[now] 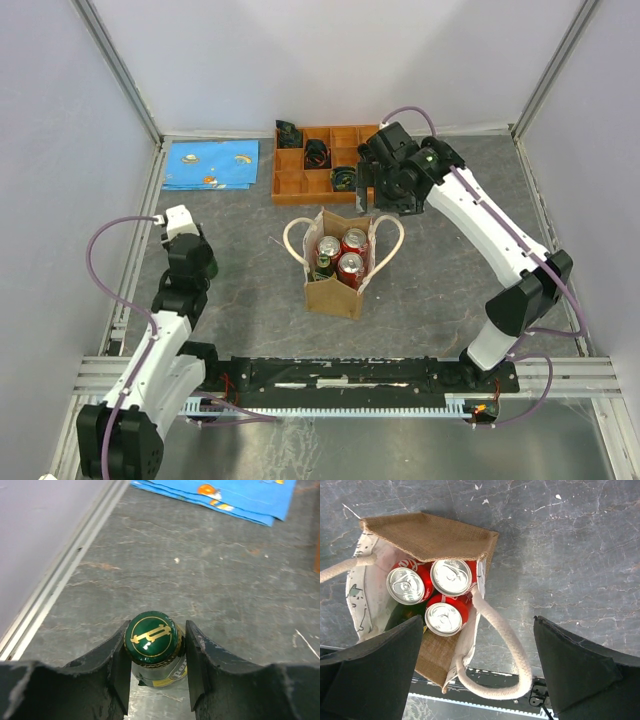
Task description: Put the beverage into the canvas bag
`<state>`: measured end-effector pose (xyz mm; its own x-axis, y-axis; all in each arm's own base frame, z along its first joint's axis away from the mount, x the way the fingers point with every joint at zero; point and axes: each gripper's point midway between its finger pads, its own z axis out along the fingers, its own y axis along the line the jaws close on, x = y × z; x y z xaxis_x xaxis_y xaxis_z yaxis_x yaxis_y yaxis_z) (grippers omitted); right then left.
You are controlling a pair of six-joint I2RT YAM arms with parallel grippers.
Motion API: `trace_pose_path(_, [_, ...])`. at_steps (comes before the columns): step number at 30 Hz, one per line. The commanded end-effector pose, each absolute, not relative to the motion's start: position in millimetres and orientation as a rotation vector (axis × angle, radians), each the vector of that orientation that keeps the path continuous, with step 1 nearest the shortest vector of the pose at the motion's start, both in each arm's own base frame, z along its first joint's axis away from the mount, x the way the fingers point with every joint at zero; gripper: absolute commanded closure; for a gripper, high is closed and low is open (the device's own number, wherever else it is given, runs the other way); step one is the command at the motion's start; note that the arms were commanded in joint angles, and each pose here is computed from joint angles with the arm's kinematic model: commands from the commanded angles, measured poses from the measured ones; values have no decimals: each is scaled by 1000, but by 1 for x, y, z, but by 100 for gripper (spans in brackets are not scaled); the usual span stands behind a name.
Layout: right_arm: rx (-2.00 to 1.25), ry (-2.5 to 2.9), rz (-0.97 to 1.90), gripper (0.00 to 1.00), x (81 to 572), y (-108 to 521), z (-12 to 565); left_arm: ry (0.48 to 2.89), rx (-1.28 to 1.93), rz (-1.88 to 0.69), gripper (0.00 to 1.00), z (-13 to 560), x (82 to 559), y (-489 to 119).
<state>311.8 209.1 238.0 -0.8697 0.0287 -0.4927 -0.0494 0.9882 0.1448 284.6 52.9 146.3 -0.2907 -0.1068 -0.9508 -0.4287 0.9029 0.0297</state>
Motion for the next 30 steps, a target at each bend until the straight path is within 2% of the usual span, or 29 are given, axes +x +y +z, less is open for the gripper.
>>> trace_pose_path(1, [36, 2572, 253, 1, 312, 208, 244, 1738, -277, 129, 97, 203, 315, 20])
trace_pose_path(16, [117, 2566, 176, 1, 287, 178, 234, 1763, -47, -85, 97, 233, 364, -33])
trace_pose_path(30, [134, 2585, 141, 1, 278, 170, 225, 1725, 134, -208, 97, 266, 374, -84])
